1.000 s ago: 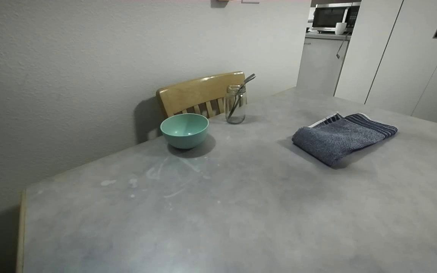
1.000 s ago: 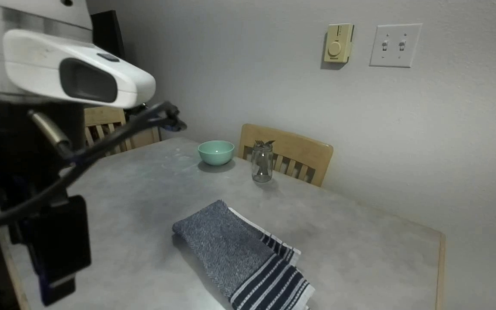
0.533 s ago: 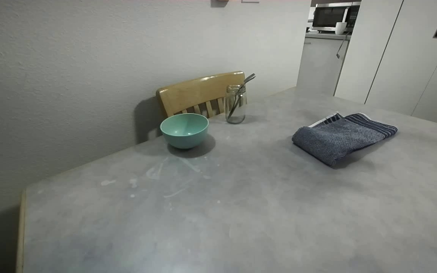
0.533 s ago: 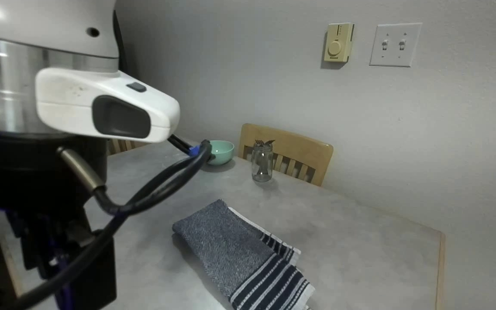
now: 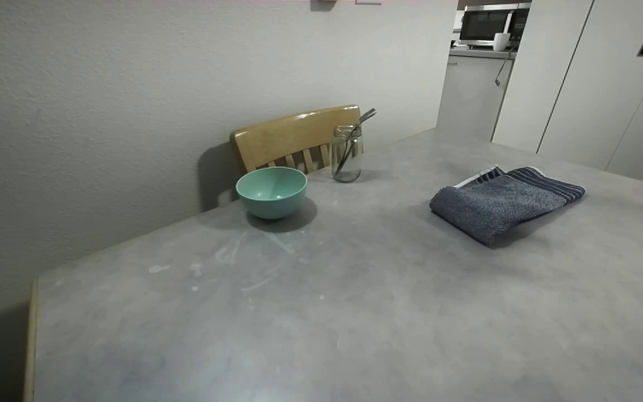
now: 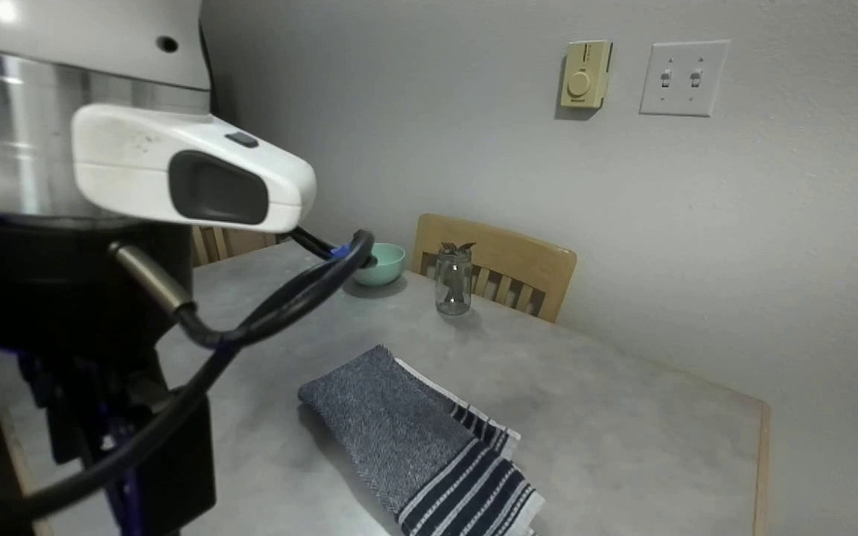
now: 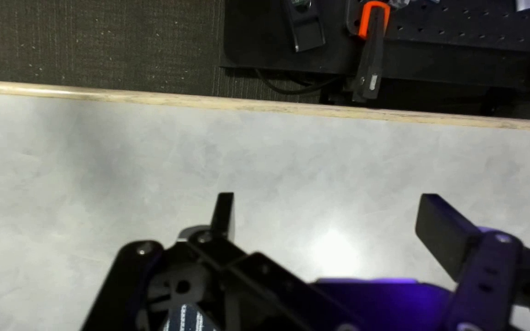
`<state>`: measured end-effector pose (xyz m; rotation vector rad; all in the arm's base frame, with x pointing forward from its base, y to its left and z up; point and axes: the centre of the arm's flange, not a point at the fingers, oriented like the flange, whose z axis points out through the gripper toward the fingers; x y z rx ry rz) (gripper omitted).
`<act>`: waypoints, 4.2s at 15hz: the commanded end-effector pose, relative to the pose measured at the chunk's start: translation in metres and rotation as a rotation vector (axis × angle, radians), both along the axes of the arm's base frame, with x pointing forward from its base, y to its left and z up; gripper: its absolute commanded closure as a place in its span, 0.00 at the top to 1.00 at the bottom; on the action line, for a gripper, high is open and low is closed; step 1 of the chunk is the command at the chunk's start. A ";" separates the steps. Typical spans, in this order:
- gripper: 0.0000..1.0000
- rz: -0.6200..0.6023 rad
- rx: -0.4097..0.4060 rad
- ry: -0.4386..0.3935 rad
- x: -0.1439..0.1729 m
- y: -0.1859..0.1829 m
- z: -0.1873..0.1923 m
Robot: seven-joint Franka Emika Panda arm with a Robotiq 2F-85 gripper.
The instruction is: Unfold the towel
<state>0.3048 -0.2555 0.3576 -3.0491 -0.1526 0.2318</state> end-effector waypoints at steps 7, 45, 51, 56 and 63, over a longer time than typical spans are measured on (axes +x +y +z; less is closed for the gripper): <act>1.00 0.003 -0.195 -0.177 0.027 -0.052 0.015; 1.00 0.101 0.057 -0.200 0.134 -0.079 -0.093; 1.00 0.030 0.047 -0.216 0.145 -0.083 -0.099; 1.00 -0.089 0.032 -0.209 0.169 -0.095 -0.122; 1.00 -0.123 0.065 -0.165 0.198 -0.139 -0.177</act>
